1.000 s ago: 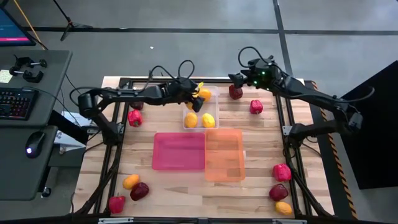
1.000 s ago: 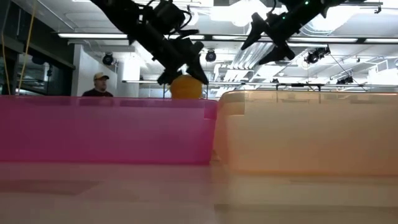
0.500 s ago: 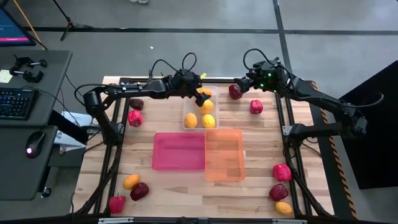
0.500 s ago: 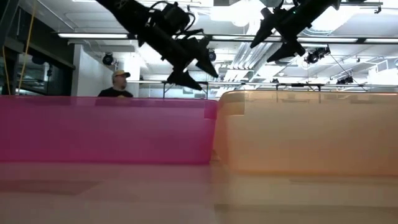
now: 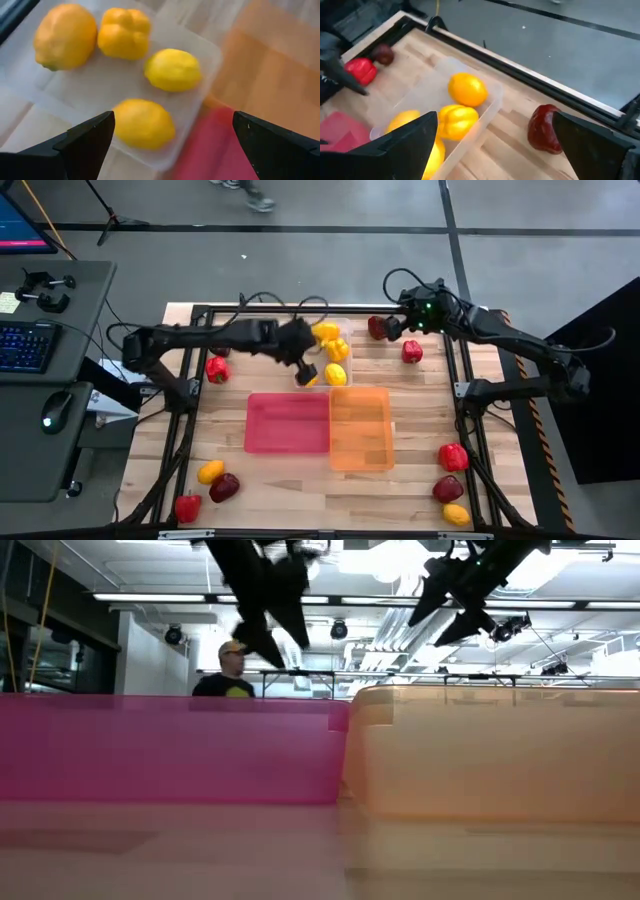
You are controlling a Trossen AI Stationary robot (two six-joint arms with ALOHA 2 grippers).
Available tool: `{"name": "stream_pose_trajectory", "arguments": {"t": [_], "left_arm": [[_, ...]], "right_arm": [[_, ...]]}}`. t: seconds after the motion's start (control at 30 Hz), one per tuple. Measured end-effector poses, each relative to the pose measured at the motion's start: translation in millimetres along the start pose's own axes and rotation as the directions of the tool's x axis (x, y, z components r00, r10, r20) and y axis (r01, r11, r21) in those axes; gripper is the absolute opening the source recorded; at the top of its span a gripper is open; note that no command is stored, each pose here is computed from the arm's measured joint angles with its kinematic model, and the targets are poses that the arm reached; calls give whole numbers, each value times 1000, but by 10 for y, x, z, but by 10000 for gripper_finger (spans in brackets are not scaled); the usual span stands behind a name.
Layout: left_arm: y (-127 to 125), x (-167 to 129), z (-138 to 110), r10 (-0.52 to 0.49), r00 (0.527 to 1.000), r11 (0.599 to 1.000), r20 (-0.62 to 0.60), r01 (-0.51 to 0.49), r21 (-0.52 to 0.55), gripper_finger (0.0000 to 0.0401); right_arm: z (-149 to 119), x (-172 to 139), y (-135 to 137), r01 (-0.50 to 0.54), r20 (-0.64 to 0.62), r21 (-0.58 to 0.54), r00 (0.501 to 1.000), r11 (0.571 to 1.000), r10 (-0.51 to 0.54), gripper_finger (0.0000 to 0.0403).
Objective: Sort produce into baskets
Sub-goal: Put the lemon into the white bin
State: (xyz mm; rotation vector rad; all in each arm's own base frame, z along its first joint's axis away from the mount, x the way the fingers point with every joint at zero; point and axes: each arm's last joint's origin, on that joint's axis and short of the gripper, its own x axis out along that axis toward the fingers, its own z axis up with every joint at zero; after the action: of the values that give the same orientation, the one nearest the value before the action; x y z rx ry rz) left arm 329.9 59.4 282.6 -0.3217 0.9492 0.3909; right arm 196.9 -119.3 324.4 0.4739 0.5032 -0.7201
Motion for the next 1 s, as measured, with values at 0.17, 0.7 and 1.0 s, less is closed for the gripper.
{"name": "stream_pose_trajectory", "arguments": {"t": [0.17, 0.7, 1.0], "left_arm": [[-503, -459, -301, 33, 998, 998, 55, -36, 52, 390], [-1081, -1367, -1877, 157, 922, 981, -353, -188, -54, 390], [-1274, -982, -2725, -35, 853, 998, -522, 4, -61, 390]], "right_arm": [[-43, -14, 116, -48, -13, -81, 999, 996, 47, 383], [-256, -148, 634, -332, -96, -135, 942, 934, 321, 383], [-407, -264, 872, -346, -100, -32, 934, 938, 342, 383]]}}
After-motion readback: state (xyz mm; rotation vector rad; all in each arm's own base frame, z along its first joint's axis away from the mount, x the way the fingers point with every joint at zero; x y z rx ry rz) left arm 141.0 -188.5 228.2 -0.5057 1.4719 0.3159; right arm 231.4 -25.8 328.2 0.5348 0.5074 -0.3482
